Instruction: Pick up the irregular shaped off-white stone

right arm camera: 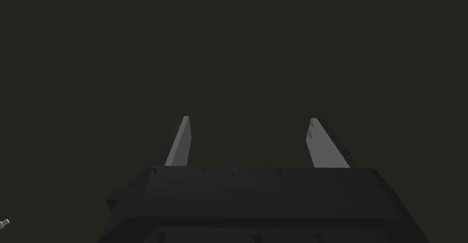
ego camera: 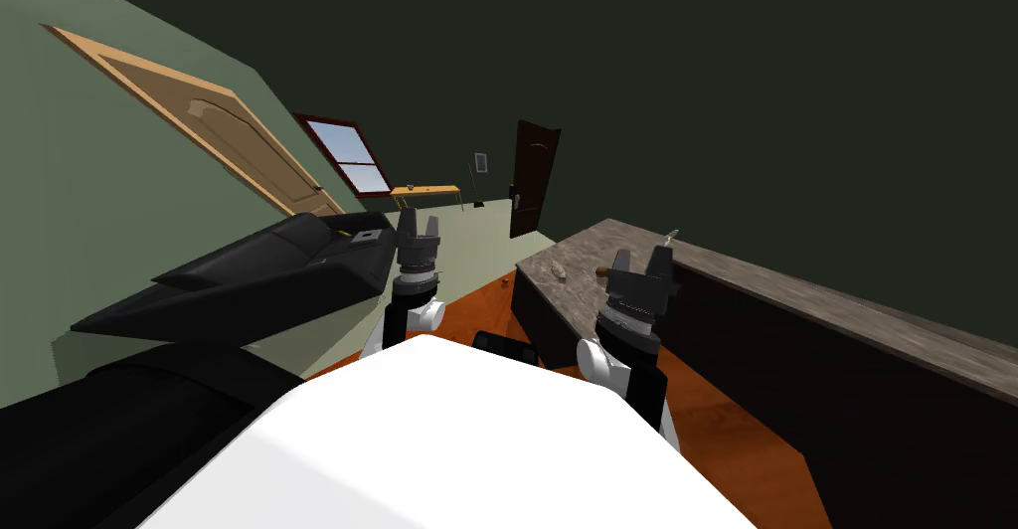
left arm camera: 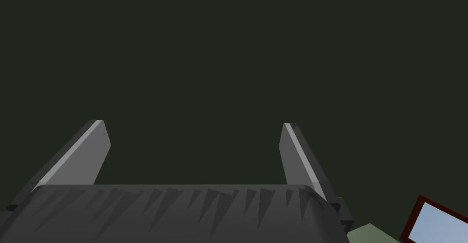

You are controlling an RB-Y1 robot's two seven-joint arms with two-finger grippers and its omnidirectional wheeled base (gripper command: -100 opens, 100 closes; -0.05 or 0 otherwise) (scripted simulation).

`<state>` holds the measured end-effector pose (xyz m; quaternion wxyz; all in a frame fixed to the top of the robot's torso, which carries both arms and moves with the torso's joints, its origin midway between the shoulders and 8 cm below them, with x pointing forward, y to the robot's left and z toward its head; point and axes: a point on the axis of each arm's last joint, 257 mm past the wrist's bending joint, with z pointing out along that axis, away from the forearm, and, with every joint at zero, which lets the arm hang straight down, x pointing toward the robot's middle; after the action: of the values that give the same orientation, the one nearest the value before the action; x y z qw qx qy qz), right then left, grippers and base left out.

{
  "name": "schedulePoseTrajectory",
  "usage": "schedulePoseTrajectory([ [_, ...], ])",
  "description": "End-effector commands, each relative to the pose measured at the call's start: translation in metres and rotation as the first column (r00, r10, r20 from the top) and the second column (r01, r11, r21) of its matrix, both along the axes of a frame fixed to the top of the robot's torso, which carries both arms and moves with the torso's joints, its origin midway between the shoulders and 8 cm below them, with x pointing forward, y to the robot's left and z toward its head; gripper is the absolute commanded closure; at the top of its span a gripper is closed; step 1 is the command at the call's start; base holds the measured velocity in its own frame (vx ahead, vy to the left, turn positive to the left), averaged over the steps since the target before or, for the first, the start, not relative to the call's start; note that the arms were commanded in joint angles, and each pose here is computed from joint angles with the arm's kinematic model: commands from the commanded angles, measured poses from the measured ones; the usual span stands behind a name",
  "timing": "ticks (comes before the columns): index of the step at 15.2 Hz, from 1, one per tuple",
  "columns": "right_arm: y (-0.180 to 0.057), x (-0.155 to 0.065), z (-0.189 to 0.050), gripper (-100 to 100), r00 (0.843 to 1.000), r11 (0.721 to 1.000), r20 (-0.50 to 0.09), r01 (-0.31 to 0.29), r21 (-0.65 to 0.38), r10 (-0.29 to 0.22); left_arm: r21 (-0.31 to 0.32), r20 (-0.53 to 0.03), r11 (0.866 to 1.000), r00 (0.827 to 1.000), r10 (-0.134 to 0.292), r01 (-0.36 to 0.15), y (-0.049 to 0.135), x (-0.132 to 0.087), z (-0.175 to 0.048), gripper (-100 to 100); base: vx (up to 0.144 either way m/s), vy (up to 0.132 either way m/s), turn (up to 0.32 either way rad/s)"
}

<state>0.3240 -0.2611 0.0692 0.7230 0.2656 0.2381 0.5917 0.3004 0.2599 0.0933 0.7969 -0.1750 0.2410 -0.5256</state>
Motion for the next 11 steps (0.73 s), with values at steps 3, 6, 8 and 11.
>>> schedulePoseTrajectory([
  [3, 0.007, 0.005, -0.006, -100, 0.999, 0.999, -0.027, -0.031, -0.041, 0.03, 0.0, 0.0, 1.0, 1.0, 0.0, 0.0, 0.0, 0.0, 0.0, 0, -0.028, 0.032, 0.037],
  [6, 0.014, 0.011, -0.016, -100, 0.996, 0.994, -0.067, -0.067, -0.081, 0.061, 0.0, 0.0, 1.0, 1.0, 0.0, 0.0, 0.0, 0.0, 0.0, 0, -0.031, 0.03, 0.037],
  [8, 0.017, 0.015, -0.022, -100, 0.993, 0.991, -0.092, -0.086, -0.1, 0.077, 0.0, 0.0, 1.0, 1.0, 0.0, 0.0, 0.0, 0.0, 0.0, 0, -0.02, 0.021, 0.045],
  [11, 0.022, 0.019, -0.03, -100, 0.987, 0.985, -0.125, -0.114, -0.131, 0.098, 0.0, 0.0, 1.0, 1.0, 0.0, 0.0, 0.0, 0.0, 0.0, 0, -0.01, 0.018, 0.057],
])
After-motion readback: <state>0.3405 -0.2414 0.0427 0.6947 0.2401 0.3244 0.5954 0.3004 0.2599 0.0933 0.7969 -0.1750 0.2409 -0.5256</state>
